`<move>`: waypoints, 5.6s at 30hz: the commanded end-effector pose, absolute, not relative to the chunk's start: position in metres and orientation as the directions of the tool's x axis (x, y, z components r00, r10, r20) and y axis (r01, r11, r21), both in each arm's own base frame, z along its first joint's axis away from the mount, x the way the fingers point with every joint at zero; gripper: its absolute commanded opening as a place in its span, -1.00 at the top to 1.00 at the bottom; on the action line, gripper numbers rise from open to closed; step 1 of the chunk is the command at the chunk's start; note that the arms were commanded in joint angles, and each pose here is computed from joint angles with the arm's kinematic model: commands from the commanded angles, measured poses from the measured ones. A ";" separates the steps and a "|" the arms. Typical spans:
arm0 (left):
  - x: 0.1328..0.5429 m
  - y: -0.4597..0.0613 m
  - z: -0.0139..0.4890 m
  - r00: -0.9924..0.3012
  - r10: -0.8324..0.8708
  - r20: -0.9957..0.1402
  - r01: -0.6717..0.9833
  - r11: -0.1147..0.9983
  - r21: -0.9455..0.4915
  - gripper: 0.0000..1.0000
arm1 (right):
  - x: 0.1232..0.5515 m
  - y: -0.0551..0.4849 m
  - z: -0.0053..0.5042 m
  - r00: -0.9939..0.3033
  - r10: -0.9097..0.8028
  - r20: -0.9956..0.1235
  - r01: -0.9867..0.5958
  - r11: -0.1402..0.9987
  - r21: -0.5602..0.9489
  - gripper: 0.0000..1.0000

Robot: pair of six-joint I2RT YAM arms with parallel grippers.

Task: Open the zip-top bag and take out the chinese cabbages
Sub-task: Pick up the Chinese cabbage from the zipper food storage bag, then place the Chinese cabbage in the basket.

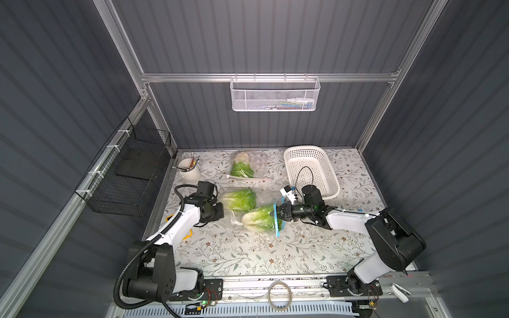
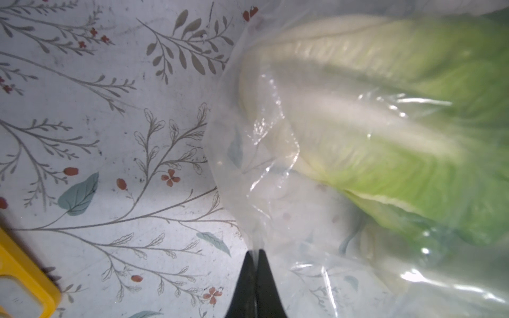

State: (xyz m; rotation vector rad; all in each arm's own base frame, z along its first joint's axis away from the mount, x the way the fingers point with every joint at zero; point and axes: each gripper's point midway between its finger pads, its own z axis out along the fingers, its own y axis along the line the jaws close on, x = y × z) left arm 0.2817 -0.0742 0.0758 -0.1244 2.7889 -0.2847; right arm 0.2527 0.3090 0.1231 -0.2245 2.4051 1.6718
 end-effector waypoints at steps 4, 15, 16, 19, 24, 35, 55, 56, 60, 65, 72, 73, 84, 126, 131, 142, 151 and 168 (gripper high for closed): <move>0.279 -0.067 0.080 -0.936 -0.139 -0.323 -0.079 0.978 -0.191 1.00 | 0.254 0.301 0.130 -0.956 0.007 -0.294 -0.272 0.353 0.895 1.00; 0.279 -0.066 0.080 -0.936 -0.141 -0.323 -0.085 0.980 -0.181 1.00 | 0.254 0.286 0.140 -0.936 0.029 -0.351 -0.309 0.404 0.861 1.00; 0.278 -0.065 0.080 -0.936 -0.140 -0.322 -0.085 0.980 -0.180 1.00 | 0.254 0.284 0.140 -0.935 0.032 -0.354 -0.311 0.410 0.857 1.00; 0.278 -0.065 0.080 -0.936 -0.141 -0.322 -0.086 0.980 -0.178 1.00 | 0.253 0.280 0.143 -0.931 0.041 -0.364 -0.315 0.416 0.853 1.00; 0.278 -0.064 0.079 -0.937 -0.140 -0.320 -0.088 0.981 -0.173 1.00 | 0.253 0.276 0.149 -0.924 0.050 -0.378 -0.326 0.410 0.852 1.00; 0.278 -0.063 0.078 -0.938 -0.140 -0.318 -0.090 0.982 -0.167 1.00 | 0.252 0.267 0.161 -0.910 0.071 -0.409 -0.345 0.417 0.841 1.00; 0.278 -0.064 0.077 -0.940 -0.142 -0.309 -0.092 0.981 -0.169 1.00 | 0.240 0.239 0.194 -0.850 0.101 -0.517 -0.408 0.493 0.768 1.00; 0.278 -0.064 0.076 -0.941 -0.142 -0.307 -0.093 0.981 -0.169 1.00 | 0.240 0.237 0.196 -0.846 0.101 -0.524 -0.412 0.501 0.761 1.00; 0.278 -0.064 0.076 -0.941 -0.142 -0.307 -0.093 0.981 -0.170 1.00 | 0.238 0.228 0.201 -0.829 0.099 -0.550 -0.421 0.537 0.731 1.00; 0.278 -0.064 0.076 -0.942 -0.141 -0.304 -0.092 0.981 -0.171 1.00 | 0.236 0.217 0.211 -0.801 0.107 -0.589 -0.431 0.579 0.692 1.00; 0.278 -0.065 0.076 -0.942 -0.140 -0.304 -0.089 0.981 -0.174 1.00 | 0.232 0.198 0.225 -0.753 0.124 -0.647 -0.437 0.641 0.631 1.00; 0.278 -0.065 0.076 -0.943 -0.140 -0.303 -0.089 0.981 -0.175 1.00 | 0.232 0.196 0.227 -0.745 0.125 -0.655 -0.438 0.648 0.623 1.00; 0.278 -0.067 0.076 -0.943 -0.138 -0.303 -0.085 0.980 -0.183 1.00 | 0.235 0.176 0.248 -0.664 0.161 -0.730 -0.438 0.707 0.555 1.00; 0.277 -0.066 0.076 -0.946 -0.131 -0.298 -0.080 0.981 -0.178 1.00 | 0.411 0.122 0.278 -0.476 0.349 -0.807 -0.324 0.784 0.530 1.00; 0.278 -0.066 0.078 -0.942 -0.132 -0.307 -0.079 0.980 -0.180 1.00 | 0.445 0.121 0.265 -0.521 0.380 -0.764 -0.284 0.767 0.575 1.00; 0.279 -0.068 0.082 -0.938 -0.131 -0.320 -0.072 0.979 -0.188 1.00 | 0.501 0.127 0.242 -0.577 0.424 -0.698 -0.250 0.723 0.645 1.00; 0.281 -0.069 0.087 -0.931 -0.133 -0.339 -0.067 0.978 -0.200 1.00 | 0.524 0.122 0.216 -0.580 0.466 -0.668 -0.182 0.725 0.664 1.00; 0.283 -0.075 0.086 -0.938 -0.127 -0.322 -0.054 0.972 -0.227 1.00 | 0.550 0.129 0.199 -0.523 0.547 -0.654 -0.243 0.640 0.729 1.00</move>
